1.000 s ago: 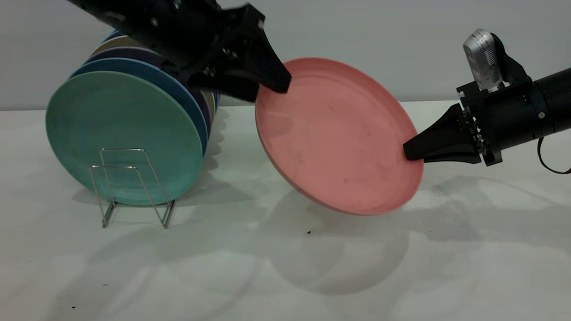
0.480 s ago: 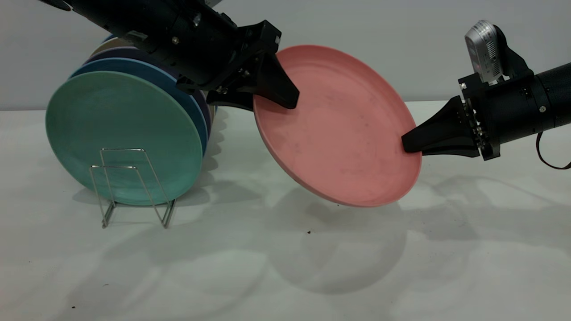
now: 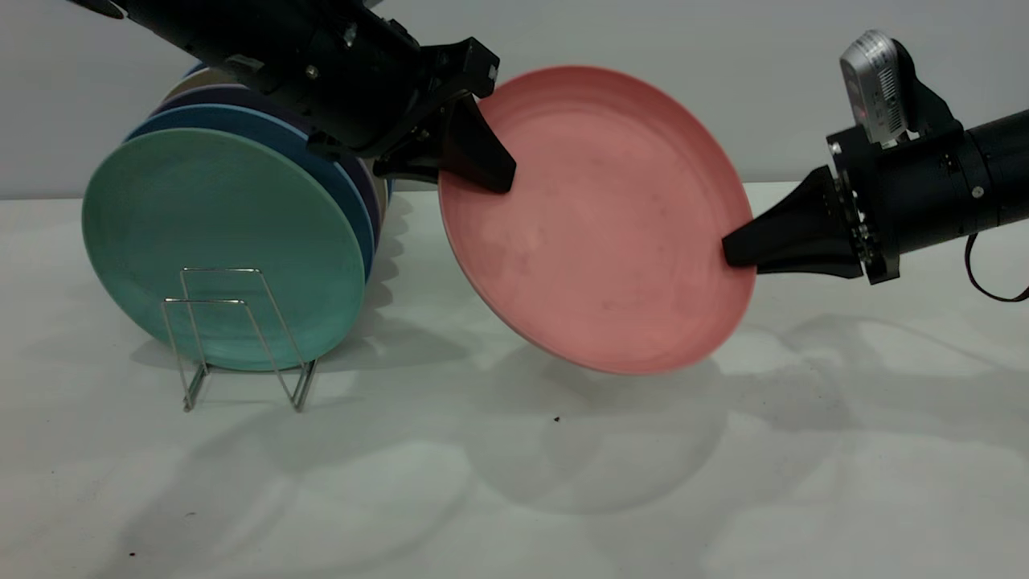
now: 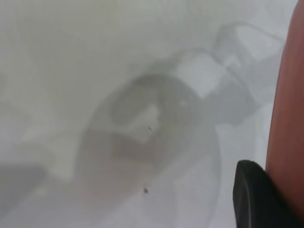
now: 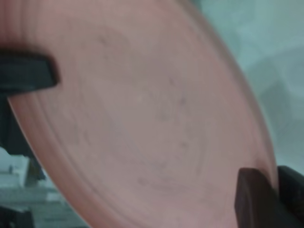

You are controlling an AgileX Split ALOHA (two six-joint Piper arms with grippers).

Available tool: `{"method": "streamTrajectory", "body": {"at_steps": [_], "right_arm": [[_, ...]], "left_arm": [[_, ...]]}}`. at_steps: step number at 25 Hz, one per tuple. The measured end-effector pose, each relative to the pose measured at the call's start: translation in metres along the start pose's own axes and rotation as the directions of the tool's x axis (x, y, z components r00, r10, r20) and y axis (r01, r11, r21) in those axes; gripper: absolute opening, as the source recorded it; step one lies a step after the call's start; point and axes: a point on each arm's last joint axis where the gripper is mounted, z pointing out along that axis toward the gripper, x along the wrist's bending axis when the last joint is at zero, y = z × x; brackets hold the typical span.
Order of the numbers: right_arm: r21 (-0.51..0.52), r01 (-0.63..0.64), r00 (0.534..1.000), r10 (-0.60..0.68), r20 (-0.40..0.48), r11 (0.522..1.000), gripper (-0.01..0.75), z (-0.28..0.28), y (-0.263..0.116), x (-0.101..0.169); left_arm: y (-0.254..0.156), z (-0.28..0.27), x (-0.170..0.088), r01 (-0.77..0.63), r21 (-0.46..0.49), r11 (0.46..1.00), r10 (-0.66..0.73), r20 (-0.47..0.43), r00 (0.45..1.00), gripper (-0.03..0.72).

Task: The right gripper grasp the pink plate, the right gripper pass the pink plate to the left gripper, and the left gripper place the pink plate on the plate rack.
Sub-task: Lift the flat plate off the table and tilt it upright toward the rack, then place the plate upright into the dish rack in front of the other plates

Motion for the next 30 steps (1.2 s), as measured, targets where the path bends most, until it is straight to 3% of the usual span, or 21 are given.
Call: {"method": "streamTrajectory", "body": {"at_steps": [5,8,11,16,21,24,28,30], "right_arm": [[-0.097,-0.051,0.997,0.045,-0.068,0.994,0.303,-0.012,0.014,0.013],[-0.154,-0.009,0.998,0.001,-0.058,0.988,0.46,-0.033,0.026,0.026],[-0.224,0.043,0.999,-0.049,-0.022,0.974,0.545,-0.065,0.038,0.039],[-0.29,0.113,0.993,-0.103,0.048,0.95,0.566,-0.112,0.047,0.057],[-0.309,0.146,0.989,-0.132,0.067,0.94,0.549,-0.126,0.05,0.07],[-0.308,0.137,0.99,-0.123,0.063,0.941,0.538,-0.126,0.05,0.07],[-0.306,0.131,0.991,-0.117,0.062,0.943,0.536,-0.126,0.049,0.07],[-0.306,0.13,0.991,-0.117,0.062,0.943,0.536,-0.126,0.049,0.07]], "left_arm": [[0.008,-0.012,-0.006,-0.117,-0.047,0.992,0.116,-0.023,0.993,0.087],[0.014,-0.023,-0.009,-0.193,-0.067,0.979,0.189,-0.055,0.98,0.087],[0.018,-0.046,-0.007,-0.297,-0.047,0.954,0.293,-0.079,0.953,0.084],[0.023,-0.12,0.002,-0.421,-0.005,0.907,0.418,-0.118,0.901,0.084],[0.013,-0.196,0.021,-0.423,0.021,0.906,0.419,-0.179,0.89,0.084],[0.004,-0.225,0.033,-0.457,0.088,0.885,0.465,-0.23,0.855,0.084],[0.007,-0.249,0.04,-0.516,0.221,0.828,0.561,-0.278,0.78,0.084],[0.012,-0.258,0.041,-0.569,0.283,0.772,0.634,-0.304,0.711,0.084]]}}
